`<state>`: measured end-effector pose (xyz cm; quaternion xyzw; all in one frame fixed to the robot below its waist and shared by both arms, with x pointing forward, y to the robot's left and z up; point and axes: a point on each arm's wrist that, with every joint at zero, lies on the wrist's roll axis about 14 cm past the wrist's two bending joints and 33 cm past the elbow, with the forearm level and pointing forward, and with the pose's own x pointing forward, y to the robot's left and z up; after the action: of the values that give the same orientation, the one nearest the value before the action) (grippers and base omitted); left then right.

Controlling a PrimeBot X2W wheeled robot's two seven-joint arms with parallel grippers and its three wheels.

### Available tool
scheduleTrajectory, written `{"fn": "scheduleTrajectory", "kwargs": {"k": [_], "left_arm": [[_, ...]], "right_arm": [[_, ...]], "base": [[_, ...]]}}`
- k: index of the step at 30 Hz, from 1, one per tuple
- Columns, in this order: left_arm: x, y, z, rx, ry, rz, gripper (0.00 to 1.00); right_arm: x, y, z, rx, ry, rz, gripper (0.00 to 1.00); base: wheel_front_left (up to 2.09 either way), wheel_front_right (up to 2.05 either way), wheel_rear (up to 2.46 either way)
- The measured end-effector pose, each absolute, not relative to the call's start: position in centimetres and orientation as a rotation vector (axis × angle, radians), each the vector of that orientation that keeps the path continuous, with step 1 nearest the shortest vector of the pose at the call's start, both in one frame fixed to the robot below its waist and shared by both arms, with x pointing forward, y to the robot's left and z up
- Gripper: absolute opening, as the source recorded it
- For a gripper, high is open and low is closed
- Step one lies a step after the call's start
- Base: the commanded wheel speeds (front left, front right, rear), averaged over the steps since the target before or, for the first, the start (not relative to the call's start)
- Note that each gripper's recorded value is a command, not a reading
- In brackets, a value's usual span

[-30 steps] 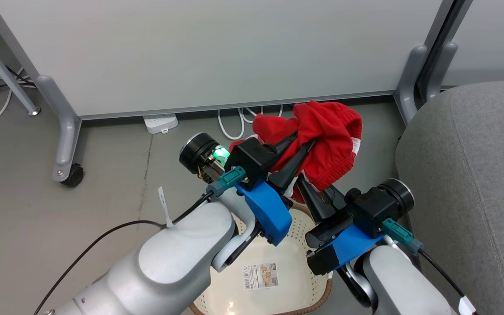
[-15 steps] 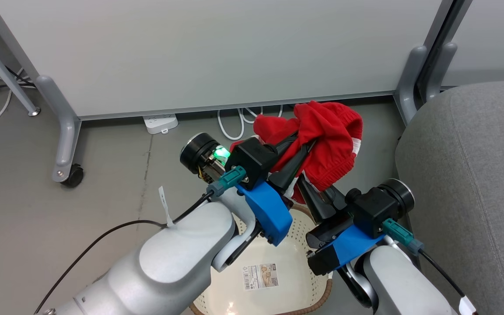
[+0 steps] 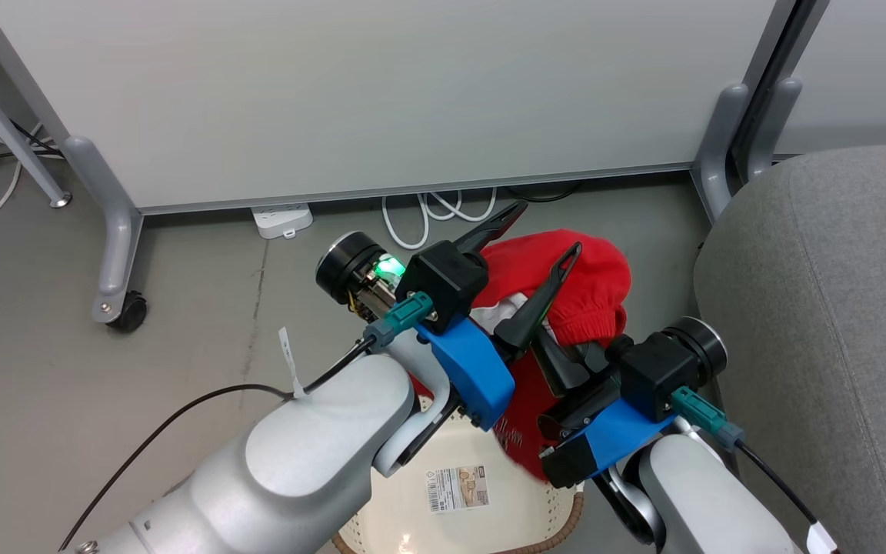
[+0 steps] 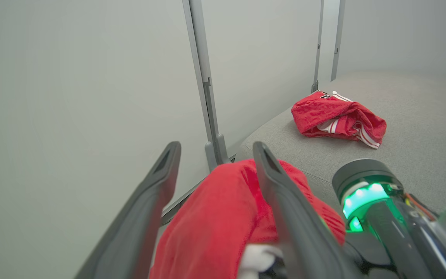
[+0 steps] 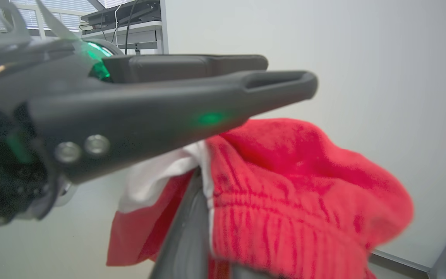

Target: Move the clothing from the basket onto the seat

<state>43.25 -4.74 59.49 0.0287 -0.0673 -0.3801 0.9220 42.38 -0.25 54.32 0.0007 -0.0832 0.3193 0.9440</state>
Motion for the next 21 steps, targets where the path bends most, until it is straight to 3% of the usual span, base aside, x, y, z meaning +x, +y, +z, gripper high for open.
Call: {"fn": "scheduleTrajectory", "kwargs": {"k": [12,21], "left_arm": [[43.4,-4.9,59.3,0.066,-0.139,-0.784,1.0],[43.7,-6.0,58.9,0.061,-0.134,-0.814,1.0]], "right_arm": [[42.5,-1.0,53.9,0.0,-0.159,0.63,0.0],[43.8,-4.0,53.7,0.015,-0.154,0.536,0.0]], "base": [[0.0,0.0,0.0],[0.0,0.0,0.0]]}}
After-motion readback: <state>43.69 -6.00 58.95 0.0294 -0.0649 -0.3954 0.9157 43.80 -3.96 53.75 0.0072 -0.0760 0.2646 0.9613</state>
